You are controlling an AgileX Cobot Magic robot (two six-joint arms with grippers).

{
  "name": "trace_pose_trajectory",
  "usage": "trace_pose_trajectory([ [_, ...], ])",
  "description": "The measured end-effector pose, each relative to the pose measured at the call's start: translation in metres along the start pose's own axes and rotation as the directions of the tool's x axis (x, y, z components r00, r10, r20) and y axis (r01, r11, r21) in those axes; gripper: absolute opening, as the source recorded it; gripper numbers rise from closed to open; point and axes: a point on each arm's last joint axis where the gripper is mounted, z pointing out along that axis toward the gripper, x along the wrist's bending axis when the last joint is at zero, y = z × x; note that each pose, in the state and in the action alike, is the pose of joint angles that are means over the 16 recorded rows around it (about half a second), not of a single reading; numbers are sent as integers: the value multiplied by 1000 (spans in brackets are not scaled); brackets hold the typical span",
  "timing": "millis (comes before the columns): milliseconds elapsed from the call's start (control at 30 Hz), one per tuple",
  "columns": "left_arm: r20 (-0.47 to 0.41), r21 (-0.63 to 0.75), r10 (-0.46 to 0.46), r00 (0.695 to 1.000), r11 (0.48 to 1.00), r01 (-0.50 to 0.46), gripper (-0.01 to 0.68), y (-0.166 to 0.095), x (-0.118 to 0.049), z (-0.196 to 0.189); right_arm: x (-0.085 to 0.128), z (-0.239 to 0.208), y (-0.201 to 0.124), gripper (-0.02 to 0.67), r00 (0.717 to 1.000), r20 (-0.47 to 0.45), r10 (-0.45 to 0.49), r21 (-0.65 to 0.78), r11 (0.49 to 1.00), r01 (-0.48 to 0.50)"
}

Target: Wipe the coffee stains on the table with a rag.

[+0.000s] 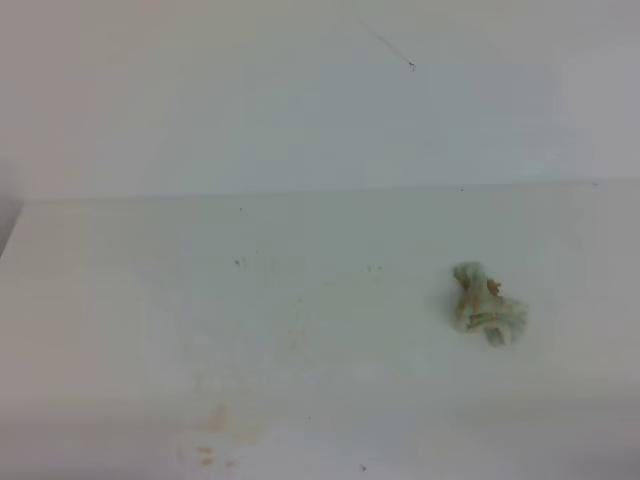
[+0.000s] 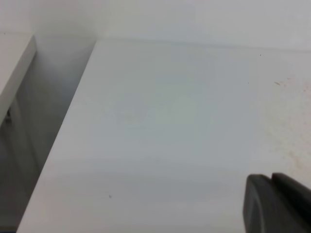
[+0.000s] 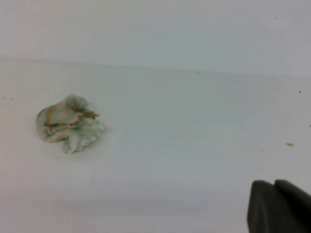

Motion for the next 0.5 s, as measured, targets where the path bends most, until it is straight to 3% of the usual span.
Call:
trace_pose_trajectory([
  [500,0,0,0,1000,1000,0,-3,0,0,0,0,1,-2,2,1000,0,-1,2,1000,1],
])
